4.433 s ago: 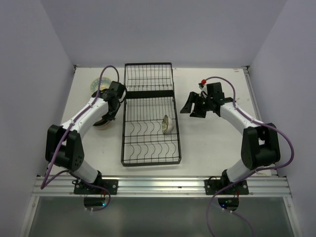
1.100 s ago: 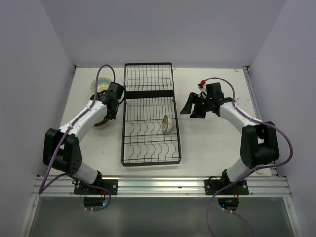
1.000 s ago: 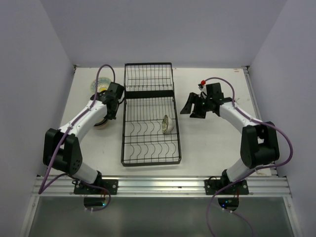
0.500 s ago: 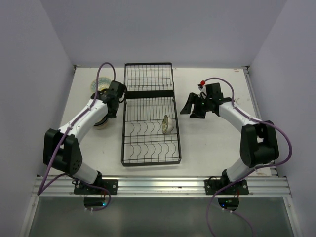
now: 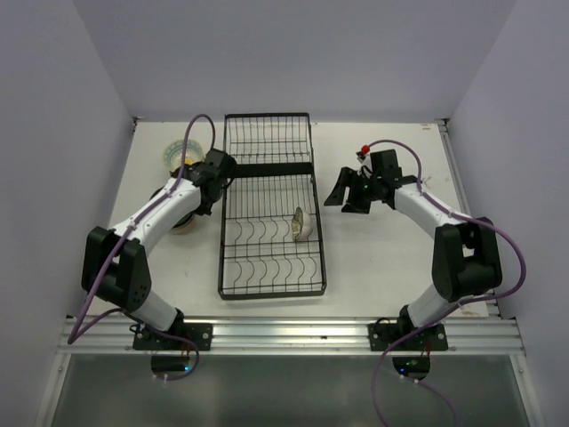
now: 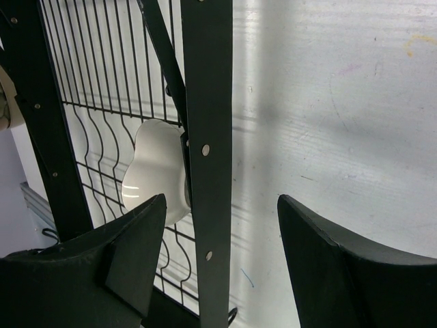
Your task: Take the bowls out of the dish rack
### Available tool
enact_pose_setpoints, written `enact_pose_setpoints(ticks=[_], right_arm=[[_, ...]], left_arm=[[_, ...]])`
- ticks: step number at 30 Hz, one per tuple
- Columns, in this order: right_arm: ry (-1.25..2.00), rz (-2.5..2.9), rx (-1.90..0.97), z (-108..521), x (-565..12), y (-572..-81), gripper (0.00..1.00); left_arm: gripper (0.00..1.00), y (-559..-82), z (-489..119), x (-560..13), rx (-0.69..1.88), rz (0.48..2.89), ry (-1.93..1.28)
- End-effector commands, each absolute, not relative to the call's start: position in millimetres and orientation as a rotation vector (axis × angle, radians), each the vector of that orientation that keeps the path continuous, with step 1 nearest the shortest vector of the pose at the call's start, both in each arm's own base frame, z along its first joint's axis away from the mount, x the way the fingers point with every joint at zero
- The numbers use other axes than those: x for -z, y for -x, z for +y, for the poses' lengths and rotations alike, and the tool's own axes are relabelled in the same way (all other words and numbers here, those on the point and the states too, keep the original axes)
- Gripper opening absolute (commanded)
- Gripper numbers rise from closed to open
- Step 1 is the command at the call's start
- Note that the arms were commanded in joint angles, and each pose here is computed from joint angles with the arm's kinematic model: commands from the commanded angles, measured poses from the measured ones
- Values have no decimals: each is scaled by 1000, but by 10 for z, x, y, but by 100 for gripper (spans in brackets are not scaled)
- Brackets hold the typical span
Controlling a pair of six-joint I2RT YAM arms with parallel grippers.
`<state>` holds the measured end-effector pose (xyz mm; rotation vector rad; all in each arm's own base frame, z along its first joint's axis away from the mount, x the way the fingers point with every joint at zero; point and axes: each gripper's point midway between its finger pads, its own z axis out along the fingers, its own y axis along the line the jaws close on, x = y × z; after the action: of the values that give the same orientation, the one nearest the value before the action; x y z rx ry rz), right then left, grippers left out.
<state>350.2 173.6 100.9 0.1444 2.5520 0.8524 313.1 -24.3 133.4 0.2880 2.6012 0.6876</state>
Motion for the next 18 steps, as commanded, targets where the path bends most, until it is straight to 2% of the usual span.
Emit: enact_pose_setpoints(ticks=[1,6,8,12,18], right_arm=[[-143,2525,-852,1733,-1053,-3557,70],[-147,2531,-847,1728,-1036,-3553,70],[-142,2531,-849,1735,-1037,-3553,70],[-145,2529,-851,1735,-1036,-3564,70],[-145,2529,-851,1734,-1043,-3563,70]], left_arm=[[0,-3095,-103,-1321,-793,2591,-248],[1,-3093,-105,-1242,-804,2601,-248],[7,-3103,-126,-1248,-780,2601,-240],[30,-3135,-180,-1306,-730,2586,-226],[43,-3310,-326,-1679,-593,2495,-161]])
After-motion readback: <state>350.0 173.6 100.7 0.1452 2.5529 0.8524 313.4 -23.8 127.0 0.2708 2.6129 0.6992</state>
